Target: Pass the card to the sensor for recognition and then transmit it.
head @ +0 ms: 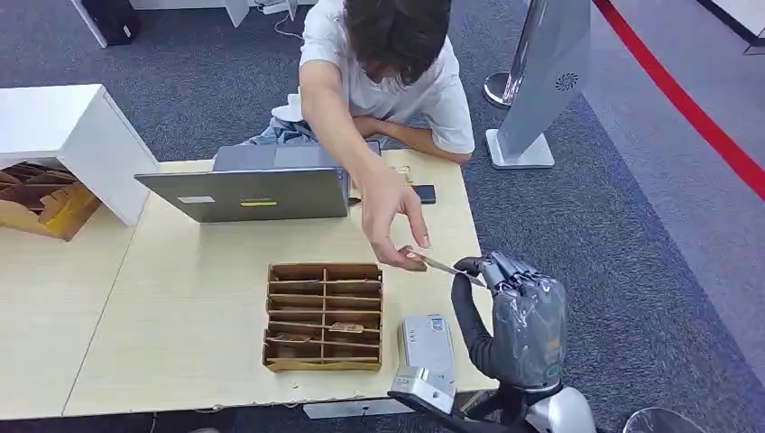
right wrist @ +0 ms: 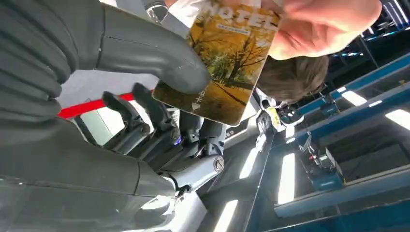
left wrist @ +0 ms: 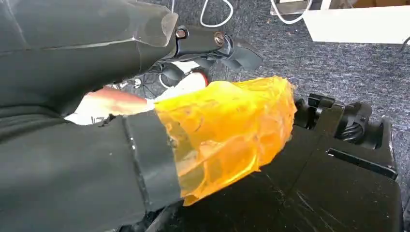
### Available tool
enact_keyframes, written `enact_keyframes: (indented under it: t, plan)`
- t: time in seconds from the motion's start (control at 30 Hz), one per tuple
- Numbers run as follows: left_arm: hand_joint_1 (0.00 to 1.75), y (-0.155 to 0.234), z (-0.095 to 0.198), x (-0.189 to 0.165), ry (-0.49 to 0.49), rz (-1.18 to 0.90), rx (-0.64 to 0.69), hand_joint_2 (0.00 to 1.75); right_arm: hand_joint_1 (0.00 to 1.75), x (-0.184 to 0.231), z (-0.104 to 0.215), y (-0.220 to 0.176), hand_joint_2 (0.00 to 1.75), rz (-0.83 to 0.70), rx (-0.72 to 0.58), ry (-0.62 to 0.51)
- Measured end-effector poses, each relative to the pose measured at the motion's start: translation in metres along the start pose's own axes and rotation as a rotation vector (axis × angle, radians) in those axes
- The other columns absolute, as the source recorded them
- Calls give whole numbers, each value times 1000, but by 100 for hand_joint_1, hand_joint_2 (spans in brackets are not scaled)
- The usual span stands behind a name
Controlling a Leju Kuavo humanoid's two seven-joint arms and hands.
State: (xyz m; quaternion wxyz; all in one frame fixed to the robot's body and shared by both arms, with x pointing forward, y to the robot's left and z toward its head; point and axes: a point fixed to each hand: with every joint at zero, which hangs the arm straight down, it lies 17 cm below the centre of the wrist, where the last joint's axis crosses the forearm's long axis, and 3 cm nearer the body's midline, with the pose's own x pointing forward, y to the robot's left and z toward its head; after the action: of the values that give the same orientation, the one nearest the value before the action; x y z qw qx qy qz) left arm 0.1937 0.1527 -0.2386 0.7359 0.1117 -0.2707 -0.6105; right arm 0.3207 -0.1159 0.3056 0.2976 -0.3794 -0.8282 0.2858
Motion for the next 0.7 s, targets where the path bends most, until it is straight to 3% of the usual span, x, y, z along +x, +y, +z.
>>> enact_keyframes:
  t: [0.13,0.7]
  plan:
    - [0,-6,1,-2,19,74,-30,0,175,4,0,3,175,-52,12,-12]
    - [0,-74,27,-32,141,798,-231,0,175,28,4,30,175,-421,139,-62]
